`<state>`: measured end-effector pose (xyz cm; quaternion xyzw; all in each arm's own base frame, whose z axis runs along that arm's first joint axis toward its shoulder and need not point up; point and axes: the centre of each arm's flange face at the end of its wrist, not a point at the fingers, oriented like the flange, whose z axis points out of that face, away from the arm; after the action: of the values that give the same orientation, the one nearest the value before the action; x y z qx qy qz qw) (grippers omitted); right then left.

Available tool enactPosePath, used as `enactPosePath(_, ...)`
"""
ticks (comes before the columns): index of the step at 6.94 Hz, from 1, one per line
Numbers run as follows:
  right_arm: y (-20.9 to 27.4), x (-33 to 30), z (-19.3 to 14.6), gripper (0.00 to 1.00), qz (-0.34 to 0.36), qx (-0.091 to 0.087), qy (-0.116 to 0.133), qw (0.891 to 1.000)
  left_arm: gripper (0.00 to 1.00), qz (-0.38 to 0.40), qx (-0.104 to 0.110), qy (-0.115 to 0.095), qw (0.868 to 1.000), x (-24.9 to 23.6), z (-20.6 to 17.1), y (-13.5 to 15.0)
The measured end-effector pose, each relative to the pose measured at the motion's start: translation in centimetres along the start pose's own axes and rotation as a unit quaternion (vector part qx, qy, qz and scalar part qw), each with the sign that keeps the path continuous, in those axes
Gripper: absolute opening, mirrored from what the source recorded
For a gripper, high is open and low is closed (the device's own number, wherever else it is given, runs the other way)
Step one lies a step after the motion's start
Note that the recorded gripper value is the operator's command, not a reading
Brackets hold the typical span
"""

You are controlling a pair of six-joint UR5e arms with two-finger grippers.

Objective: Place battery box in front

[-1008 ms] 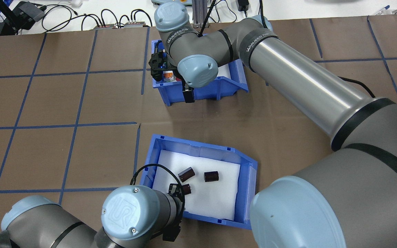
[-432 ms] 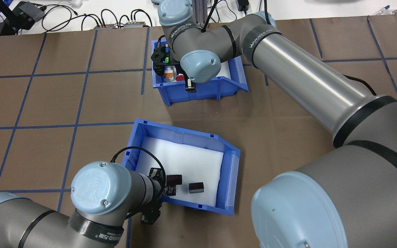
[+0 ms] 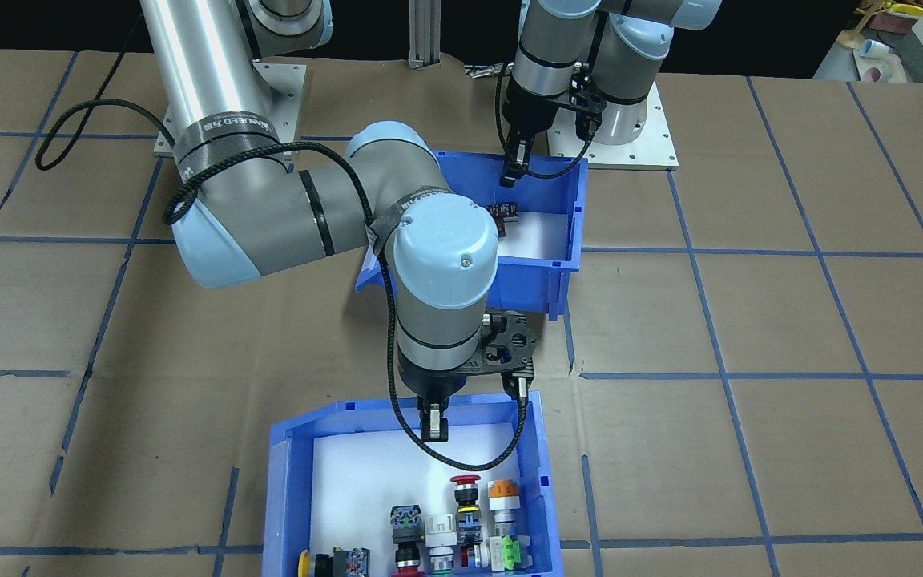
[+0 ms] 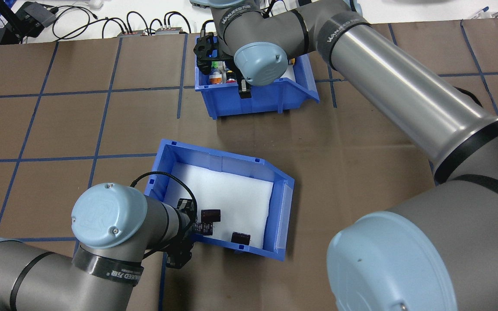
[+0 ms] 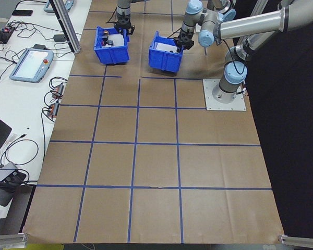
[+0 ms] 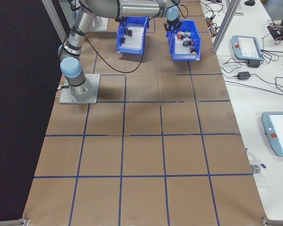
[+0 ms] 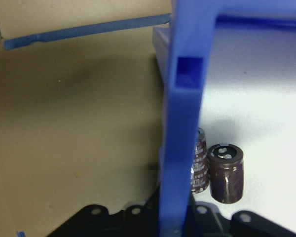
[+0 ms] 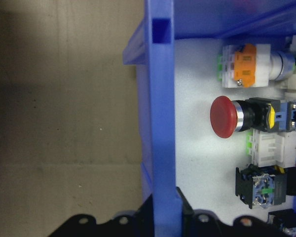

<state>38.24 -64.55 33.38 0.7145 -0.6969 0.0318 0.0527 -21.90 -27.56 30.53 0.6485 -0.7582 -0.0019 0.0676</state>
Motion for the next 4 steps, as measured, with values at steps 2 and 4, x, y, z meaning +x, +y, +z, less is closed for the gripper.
enactPosePath(2,7.0,1.9,-3.5,0.03,0.013,-0.005,-0.001,1.000,0.00,0.006,0.001,0.005,1.000,1.2,-0.8,-1.0)
enactPosePath(4,15.1,2.4,-5.1,0.03,0.013,-0.011,-0.009,1.000,0.00,0.016,0.003,0.002,1.000,3.7,-2.2,-3.8)
